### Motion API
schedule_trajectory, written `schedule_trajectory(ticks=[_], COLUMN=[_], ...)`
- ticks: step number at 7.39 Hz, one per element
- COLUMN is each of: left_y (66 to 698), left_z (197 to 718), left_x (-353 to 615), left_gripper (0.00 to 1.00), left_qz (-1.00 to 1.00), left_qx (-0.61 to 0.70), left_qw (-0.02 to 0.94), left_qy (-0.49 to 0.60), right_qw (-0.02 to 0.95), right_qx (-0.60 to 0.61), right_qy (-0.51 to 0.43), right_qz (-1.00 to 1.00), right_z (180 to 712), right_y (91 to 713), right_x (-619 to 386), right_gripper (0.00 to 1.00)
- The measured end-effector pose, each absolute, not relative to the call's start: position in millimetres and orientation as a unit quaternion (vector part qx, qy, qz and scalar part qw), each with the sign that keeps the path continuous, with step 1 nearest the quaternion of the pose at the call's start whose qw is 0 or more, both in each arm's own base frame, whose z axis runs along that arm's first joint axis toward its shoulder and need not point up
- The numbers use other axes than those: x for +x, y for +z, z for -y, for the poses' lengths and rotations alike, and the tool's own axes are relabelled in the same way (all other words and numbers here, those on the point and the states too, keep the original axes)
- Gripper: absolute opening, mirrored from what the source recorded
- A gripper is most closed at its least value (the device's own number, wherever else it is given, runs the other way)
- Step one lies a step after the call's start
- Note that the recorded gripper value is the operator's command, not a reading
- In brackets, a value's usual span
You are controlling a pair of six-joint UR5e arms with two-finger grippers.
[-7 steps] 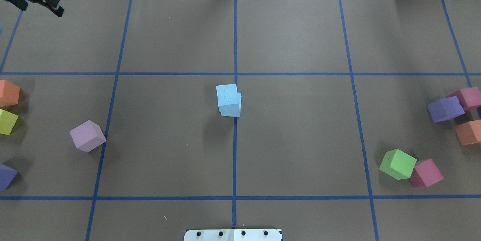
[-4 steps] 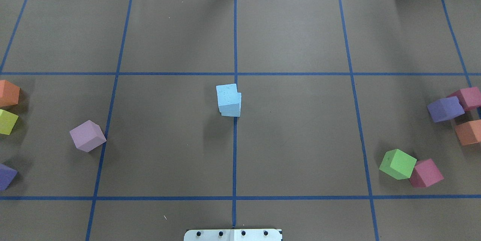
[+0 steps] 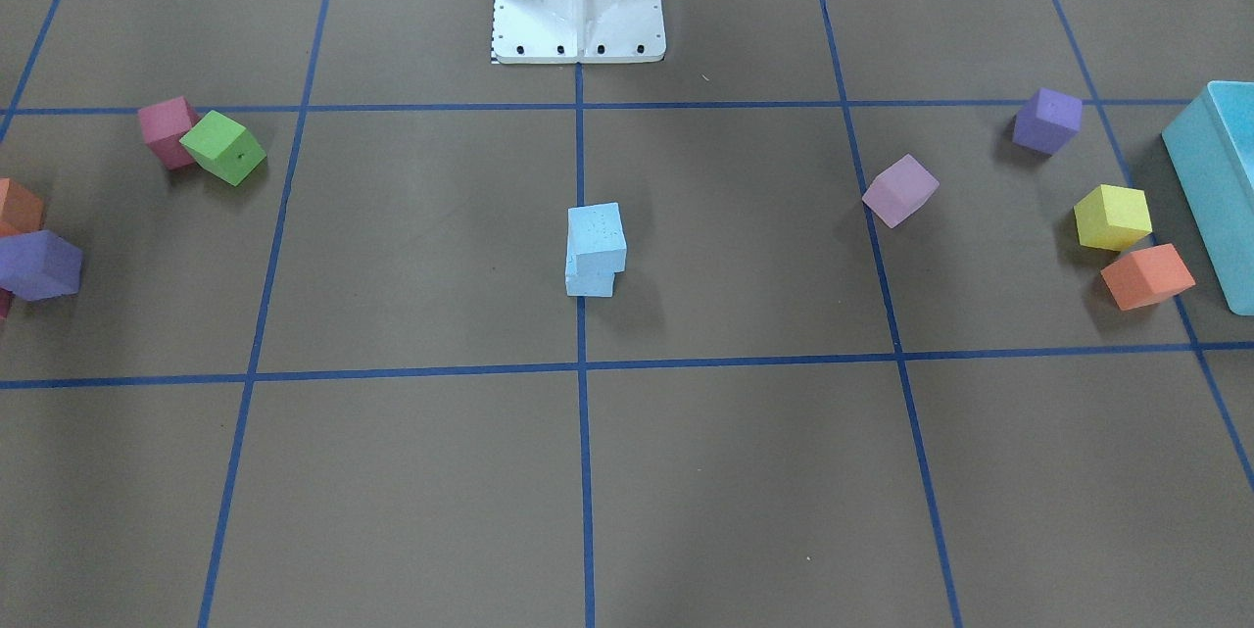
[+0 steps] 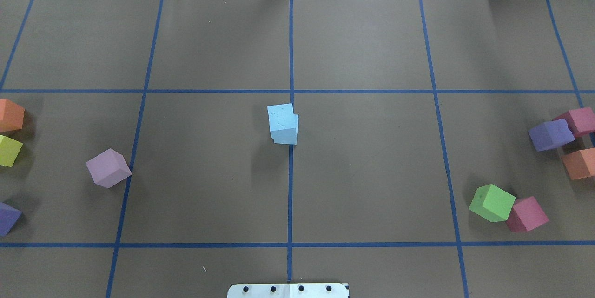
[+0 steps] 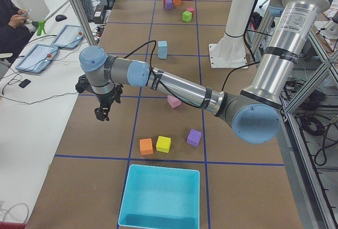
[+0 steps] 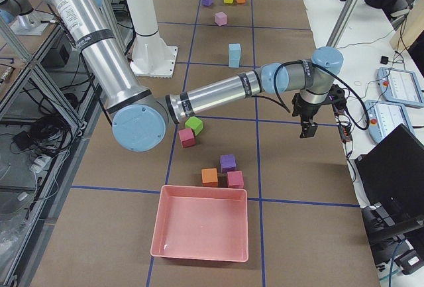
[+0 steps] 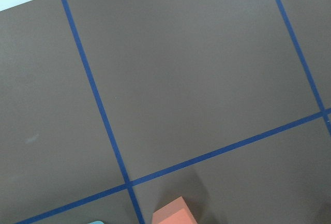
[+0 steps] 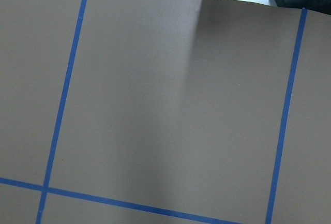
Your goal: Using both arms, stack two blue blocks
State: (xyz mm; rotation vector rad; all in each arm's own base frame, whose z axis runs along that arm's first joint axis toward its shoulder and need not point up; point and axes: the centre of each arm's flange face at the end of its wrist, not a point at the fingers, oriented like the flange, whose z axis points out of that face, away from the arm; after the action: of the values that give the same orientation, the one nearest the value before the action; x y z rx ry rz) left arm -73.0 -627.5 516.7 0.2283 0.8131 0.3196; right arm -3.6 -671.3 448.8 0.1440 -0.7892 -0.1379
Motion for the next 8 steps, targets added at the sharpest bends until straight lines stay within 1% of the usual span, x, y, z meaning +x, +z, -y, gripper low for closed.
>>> schedule_trajectory(ticks=[3, 4, 6, 8], left_y=[547, 554, 596, 634], left_z=[621, 619, 605, 569], left_x=[-100, -108, -114, -112], left_gripper=[0.98, 0.98, 0.98, 0.98], left_qz=[-0.39, -0.391, -0.397, -0.397], left_qx=[0.117, 0.113, 0.086, 0.091], left_qw=[0.901, 0.902, 0.905, 0.906], left_qy=[0.15, 0.141, 0.123, 0.117], right_qw=[0.917, 0.916, 0.914, 0.913], right_qx=[0.071, 0.058, 0.044, 0.048], right_qy=[-0.044, -0.035, -0.028, -0.03], right_qz=[0.389, 0.395, 0.403, 0.403], right_z=[584, 568, 560, 562], right_y=[445, 447, 452, 448], right_x=[5, 5, 4, 4], right_gripper=[1.0, 1.0, 1.0, 1.0])
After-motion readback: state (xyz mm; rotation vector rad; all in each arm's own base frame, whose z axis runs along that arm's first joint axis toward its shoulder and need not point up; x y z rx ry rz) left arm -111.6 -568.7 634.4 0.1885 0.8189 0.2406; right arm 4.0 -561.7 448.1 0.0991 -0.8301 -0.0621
